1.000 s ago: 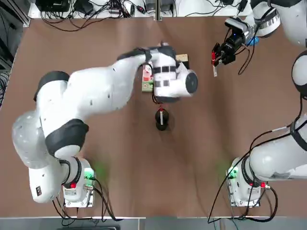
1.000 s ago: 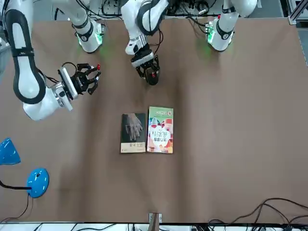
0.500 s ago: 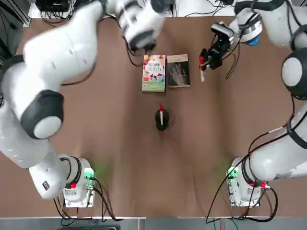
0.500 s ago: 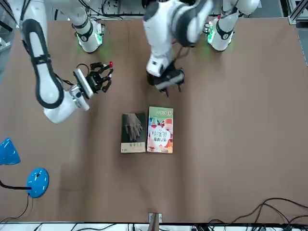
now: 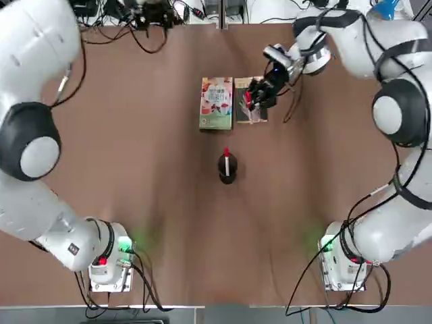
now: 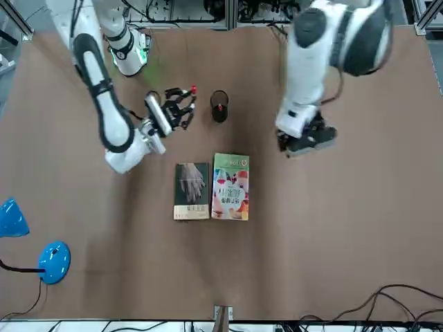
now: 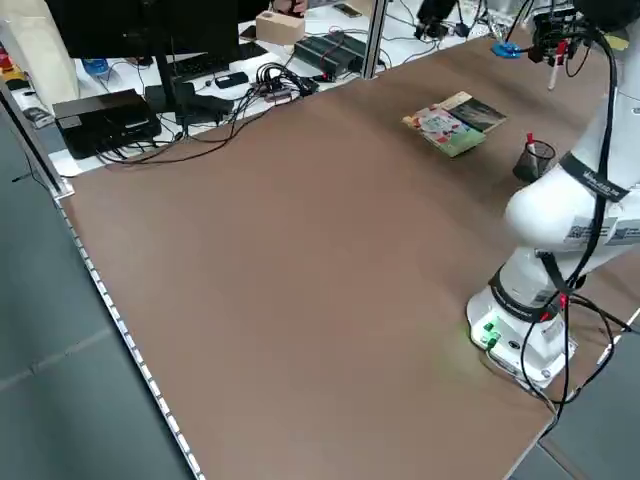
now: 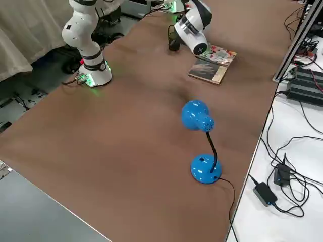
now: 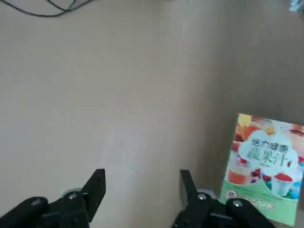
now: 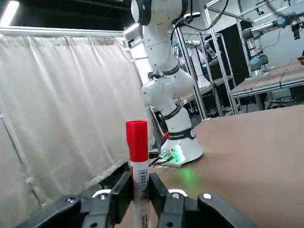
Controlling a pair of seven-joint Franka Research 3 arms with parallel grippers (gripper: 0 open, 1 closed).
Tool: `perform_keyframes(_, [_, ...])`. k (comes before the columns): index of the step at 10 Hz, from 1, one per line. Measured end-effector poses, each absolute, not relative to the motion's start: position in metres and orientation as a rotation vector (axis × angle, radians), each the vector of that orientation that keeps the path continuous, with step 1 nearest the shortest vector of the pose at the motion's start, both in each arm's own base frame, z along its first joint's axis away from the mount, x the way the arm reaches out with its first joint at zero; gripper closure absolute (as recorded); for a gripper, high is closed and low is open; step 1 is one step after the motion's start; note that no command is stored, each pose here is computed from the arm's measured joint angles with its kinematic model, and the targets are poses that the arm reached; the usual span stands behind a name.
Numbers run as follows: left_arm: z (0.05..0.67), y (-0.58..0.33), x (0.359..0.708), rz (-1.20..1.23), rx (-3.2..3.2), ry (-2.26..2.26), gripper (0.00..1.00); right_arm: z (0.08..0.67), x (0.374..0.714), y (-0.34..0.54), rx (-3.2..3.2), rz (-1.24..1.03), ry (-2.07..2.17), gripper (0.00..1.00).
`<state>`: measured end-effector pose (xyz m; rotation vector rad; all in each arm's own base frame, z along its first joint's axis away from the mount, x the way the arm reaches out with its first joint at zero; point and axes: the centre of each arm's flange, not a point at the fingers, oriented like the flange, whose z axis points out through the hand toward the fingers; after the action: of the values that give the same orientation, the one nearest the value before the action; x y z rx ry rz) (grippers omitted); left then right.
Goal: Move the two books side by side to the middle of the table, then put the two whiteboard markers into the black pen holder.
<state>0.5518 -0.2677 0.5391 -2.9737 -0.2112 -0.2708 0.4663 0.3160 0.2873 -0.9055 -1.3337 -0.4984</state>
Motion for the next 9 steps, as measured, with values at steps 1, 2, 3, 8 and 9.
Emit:
perform_keyframes(1, [0.554,-0.234,0.558,-0.249,-2.997,-0.193,0.26,0.272,0.456,0.337,-0.895,-0.513,-1.338,0.78])
perform_keyframes(2, [0.570,-0.201,0.562,-0.226,-3.023,-0.166,0.24,0.256,0.447,0.351,-0.882,-0.523,-1.341,0.78])
perform_keyframes(3, [0.585,-0.164,0.563,-0.201,-3.054,-0.126,0.22,0.241,0.440,0.359,-0.862,-0.533,-1.341,0.78])
perform_keyframes(8, [0.618,-0.039,0.545,-0.089,-3.111,0.134,0.00,0.196,0.420,0.367,-0.809,-0.550,-1.344,0.78])
perform_keyframes(9, [0.616,-0.025,0.545,-0.080,-3.112,0.160,0.00,0.187,0.413,0.370,-0.797,-0.561,-1.339,0.78])
